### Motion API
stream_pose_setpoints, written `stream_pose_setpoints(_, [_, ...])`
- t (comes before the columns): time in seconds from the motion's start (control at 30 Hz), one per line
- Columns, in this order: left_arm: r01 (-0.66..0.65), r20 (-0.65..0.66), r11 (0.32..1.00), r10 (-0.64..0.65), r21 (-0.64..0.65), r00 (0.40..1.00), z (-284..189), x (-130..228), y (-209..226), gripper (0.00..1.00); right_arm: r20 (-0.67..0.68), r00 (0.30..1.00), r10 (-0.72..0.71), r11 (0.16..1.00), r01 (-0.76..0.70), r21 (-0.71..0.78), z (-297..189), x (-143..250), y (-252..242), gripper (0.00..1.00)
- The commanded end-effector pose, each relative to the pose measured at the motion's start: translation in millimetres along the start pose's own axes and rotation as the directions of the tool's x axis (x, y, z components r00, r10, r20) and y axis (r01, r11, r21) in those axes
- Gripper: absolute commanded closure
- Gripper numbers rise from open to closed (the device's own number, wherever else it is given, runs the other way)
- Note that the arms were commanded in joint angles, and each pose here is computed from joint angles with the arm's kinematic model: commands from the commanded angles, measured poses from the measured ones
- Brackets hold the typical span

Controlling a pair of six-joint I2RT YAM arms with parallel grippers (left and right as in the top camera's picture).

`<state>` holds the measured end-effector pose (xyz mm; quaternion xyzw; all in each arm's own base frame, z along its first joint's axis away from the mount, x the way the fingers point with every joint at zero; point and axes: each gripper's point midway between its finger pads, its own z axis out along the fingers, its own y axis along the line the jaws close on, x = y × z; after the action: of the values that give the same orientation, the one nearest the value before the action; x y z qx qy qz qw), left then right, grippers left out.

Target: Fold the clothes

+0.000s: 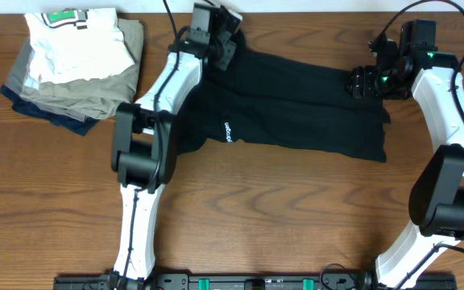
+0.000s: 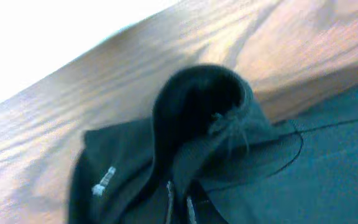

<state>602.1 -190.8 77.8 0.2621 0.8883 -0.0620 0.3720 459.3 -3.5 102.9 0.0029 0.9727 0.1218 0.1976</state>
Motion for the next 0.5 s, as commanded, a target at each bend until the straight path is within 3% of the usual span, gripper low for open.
stream_pose_setpoints(0.0, [0.038,0.035,0.999,-0.037,-0.018,0.999,-31,-23,5,0.94,0.007,1.0,0.003,1.0,-0.003,-0.01,0,-4,5,0.26])
stream_pose_setpoints(0.33, [0.071,-0.199,0.997,-0.063,0.033,0.978,-49,28,-14,0.94,-0.004,1.0,0.006,1.0,-0.006,-0.005,13,-3,0,0.23])
stream_pose_setpoints(0.47, [0.08,-0.271,0.996,-0.063,0.05,0.96,-53,45,-22,0.94,-0.002,1.0,0.008,0.998,-0.007,0.064,36,-6,-20,0.22])
